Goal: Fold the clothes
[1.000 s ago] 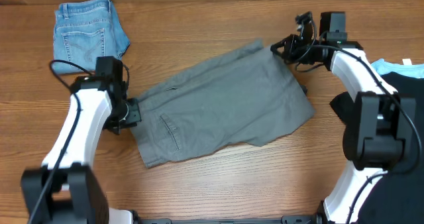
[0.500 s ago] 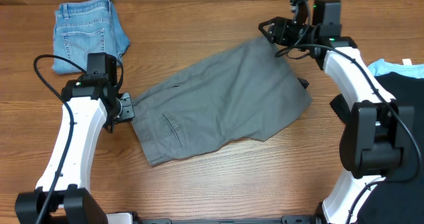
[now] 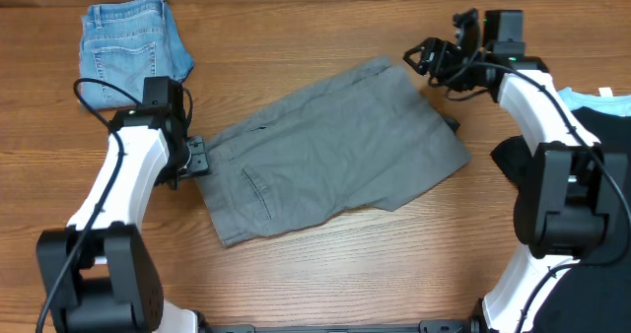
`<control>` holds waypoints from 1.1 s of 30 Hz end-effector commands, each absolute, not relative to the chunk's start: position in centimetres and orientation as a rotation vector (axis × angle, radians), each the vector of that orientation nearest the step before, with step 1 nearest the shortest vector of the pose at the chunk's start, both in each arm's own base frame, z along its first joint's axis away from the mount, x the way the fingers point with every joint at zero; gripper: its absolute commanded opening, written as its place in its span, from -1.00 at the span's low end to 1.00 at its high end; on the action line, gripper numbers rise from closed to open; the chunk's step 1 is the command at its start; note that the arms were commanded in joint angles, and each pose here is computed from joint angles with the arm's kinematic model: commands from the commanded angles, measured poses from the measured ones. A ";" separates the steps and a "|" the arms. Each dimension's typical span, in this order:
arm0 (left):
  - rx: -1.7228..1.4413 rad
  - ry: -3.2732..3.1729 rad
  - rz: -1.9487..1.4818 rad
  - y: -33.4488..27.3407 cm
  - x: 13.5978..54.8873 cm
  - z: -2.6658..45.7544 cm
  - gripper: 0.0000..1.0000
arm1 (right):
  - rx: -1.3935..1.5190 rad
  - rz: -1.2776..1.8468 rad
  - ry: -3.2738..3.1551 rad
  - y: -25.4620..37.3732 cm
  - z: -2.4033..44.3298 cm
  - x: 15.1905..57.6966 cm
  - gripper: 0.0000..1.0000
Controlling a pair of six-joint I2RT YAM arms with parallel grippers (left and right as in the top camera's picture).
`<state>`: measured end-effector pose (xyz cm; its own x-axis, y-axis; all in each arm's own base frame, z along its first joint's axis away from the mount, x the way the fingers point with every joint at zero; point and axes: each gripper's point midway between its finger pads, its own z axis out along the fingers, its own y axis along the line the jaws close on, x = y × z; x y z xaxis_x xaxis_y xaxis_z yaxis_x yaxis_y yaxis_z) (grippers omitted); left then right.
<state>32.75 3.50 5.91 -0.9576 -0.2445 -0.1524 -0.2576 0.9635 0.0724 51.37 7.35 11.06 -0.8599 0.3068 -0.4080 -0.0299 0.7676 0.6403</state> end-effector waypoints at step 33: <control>-0.679 3.127 -0.669 -2.1 25.1 -2.5 1.00 | 0.244 1.004 2.966 9.1 7.7 38.9 0.55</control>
